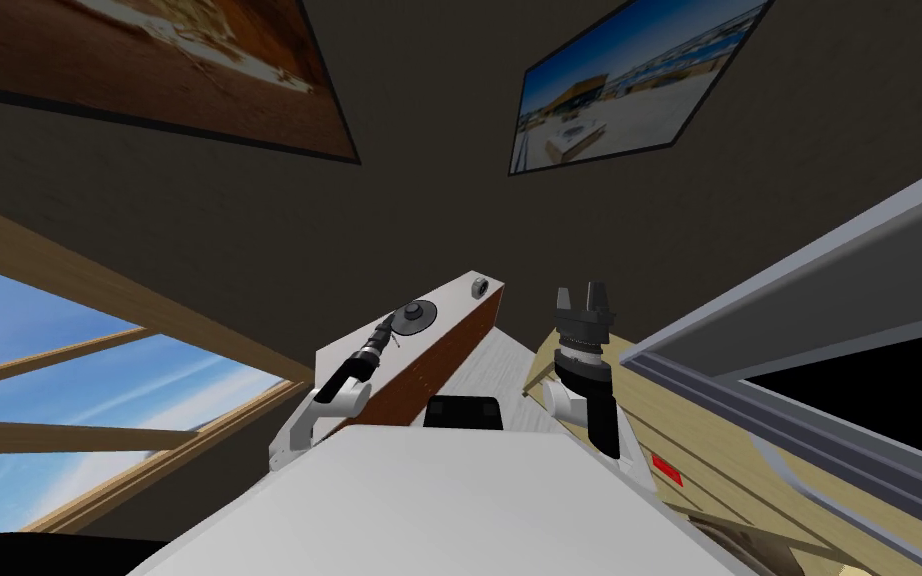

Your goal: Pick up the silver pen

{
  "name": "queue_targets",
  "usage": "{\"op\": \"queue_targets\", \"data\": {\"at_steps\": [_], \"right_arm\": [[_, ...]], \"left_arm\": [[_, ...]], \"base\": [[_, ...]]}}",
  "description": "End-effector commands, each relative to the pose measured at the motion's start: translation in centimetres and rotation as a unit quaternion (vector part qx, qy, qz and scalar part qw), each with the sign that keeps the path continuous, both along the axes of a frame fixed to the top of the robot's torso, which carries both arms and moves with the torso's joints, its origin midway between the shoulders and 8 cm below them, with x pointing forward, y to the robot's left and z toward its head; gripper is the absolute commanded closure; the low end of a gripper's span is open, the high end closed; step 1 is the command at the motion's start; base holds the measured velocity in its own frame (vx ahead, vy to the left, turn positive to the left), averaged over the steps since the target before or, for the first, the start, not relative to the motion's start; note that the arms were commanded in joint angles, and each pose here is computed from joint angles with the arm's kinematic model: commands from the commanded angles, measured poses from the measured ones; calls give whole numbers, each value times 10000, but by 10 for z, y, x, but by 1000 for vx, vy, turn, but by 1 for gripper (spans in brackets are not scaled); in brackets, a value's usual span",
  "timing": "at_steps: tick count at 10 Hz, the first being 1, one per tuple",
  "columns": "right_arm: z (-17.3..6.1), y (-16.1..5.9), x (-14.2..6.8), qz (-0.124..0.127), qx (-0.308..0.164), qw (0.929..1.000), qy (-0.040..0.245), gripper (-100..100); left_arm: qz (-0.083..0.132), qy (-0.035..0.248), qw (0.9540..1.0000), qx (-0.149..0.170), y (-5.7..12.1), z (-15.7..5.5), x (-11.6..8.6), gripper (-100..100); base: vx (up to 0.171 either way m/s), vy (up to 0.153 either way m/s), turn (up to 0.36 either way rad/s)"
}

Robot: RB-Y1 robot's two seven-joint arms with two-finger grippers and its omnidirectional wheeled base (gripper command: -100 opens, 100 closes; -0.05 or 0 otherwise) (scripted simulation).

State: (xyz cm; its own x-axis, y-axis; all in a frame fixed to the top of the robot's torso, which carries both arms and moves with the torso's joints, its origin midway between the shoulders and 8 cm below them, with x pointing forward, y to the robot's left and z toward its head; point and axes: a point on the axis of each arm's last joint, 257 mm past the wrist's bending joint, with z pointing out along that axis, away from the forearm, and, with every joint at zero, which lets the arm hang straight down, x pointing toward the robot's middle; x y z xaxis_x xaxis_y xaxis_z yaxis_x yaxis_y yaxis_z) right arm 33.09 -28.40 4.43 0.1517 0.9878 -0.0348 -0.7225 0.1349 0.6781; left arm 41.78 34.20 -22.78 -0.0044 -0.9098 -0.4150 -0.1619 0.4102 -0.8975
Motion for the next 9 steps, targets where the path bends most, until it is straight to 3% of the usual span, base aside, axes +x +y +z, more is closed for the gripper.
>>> {"op": "queue_targets", "data": {"at_steps": [1,2,3,4,5,6,7,8,9], "right_arm": [[0,0,0,0,0,10000,0,0],[0,0,0,0,0,10000,0,0],[0,0,0,0,0,10000,0,0],[0,0,0,0,0,10000,0,0],[0,0,0,0,0,10000,0,0],[0,0,0,0,0,10000,0,0],[0,0,0,0,0,10000,0,0],[0,0,0,0,0,10000,0,0],[0,0,0,0,0,10000,0,0]], "left_arm": [[26,184,9998,24,1,-10,-3,-100],[65,476,9988,85,8,-29,-6,-100],[71,510,9986,84,9,-30,-7,-100],[110,803,9966,150,17,-49,-11,-100],[117,840,9963,148,17,-50,-12,-100],[158,1140,9931,219,26,-69,-18,-100],[164,1173,9927,218,26,-70,-18,-100],[200,1433,9890,297,36,-86,-24,-100],[213,1506,9879,294,36,-89,-26,-100]], "base": [[27,-1,-62],[26,-12,-131],[22,-8,-57],[31,-4,-130],[26,-1,-62],[31,-10,-113],[26,-7,-61],[33,-10,-140],[27,-2,-59]]}}
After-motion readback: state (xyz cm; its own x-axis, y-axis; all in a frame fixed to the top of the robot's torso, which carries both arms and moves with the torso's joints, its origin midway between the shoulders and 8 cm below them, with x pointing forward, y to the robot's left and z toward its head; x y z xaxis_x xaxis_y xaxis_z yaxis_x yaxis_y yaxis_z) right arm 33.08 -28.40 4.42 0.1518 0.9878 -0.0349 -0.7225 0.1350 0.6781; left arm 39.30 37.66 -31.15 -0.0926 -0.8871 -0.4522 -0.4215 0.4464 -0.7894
